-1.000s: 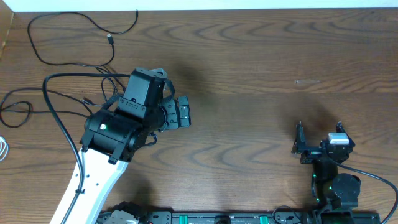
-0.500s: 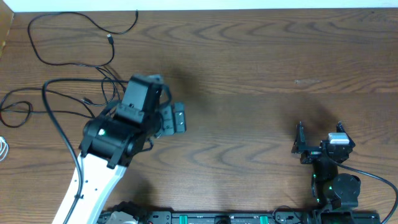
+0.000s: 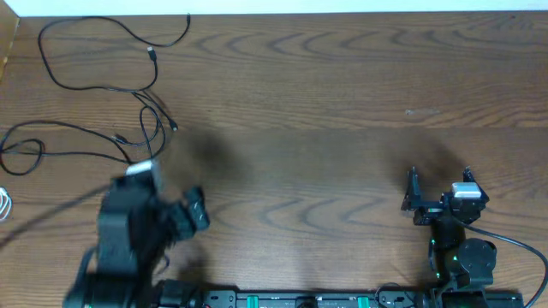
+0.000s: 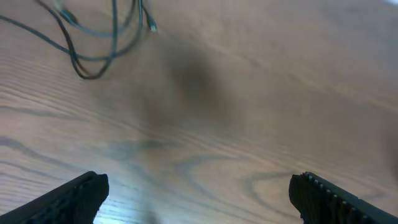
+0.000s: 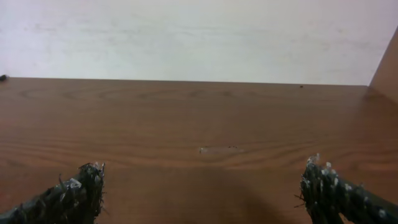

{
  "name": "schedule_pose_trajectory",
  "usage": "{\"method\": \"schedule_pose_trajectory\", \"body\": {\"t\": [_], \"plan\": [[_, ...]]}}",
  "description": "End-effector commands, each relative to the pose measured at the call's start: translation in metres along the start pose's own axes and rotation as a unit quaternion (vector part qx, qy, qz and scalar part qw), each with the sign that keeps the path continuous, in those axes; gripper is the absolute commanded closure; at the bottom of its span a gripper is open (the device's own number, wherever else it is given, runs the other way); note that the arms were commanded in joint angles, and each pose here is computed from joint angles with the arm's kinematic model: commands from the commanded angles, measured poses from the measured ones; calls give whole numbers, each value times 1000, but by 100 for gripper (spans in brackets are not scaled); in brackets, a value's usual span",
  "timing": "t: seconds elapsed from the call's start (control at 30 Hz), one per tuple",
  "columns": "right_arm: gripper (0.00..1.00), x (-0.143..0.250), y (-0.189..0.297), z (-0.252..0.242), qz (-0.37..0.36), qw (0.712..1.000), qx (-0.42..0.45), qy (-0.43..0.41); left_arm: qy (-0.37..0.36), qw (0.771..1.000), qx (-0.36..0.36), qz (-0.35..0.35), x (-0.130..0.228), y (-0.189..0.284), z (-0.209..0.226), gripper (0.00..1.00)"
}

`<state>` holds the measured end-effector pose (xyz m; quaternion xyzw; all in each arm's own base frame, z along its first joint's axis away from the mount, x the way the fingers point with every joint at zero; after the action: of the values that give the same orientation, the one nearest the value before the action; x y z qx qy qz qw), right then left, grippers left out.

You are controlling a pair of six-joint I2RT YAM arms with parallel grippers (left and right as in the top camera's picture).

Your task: Untangle cables

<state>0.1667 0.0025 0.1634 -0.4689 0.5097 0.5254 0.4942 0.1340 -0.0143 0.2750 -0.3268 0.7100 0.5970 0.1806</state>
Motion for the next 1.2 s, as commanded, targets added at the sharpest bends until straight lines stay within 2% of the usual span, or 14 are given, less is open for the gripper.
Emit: {"method": "schedule_pose_trajectory", "body": {"t": [0.0,0.07,0.3,0.6,1.03,1.17], "plan": [[1,0,0,-1,0,1000,2,-6,-67,997,13,-46,16,10,6,2],[1,0,0,-1,-1,1000,2,-6,-109,992,15,-67,20,8,7,2],[1,0,0,-1,0,1000,2,-6,-179,968,48,-167,20,-3,5,2],[1,0,0,-1,0,1000,2,-6,-168,945,36,-277,18,-33,15,2],[1,0,0,-1,0,1000,2,-6,-169,906,36,-387,25,-65,23,2],[1,0,0,-1,0,1000,2,-6,-143,901,48,-407,30,-78,26,2]]}}
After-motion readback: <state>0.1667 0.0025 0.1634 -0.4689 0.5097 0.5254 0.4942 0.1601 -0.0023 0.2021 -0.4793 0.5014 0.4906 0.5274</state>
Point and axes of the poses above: each gripper's point midway between its finger pads, its own y axis back along the fingers, its own z axis along the line the jaws close on, x = y × z, the point moved 8 cm from there along y, back along the fingers, and after that the axes turned 3 degrees about -y, right-handed, at the moved point
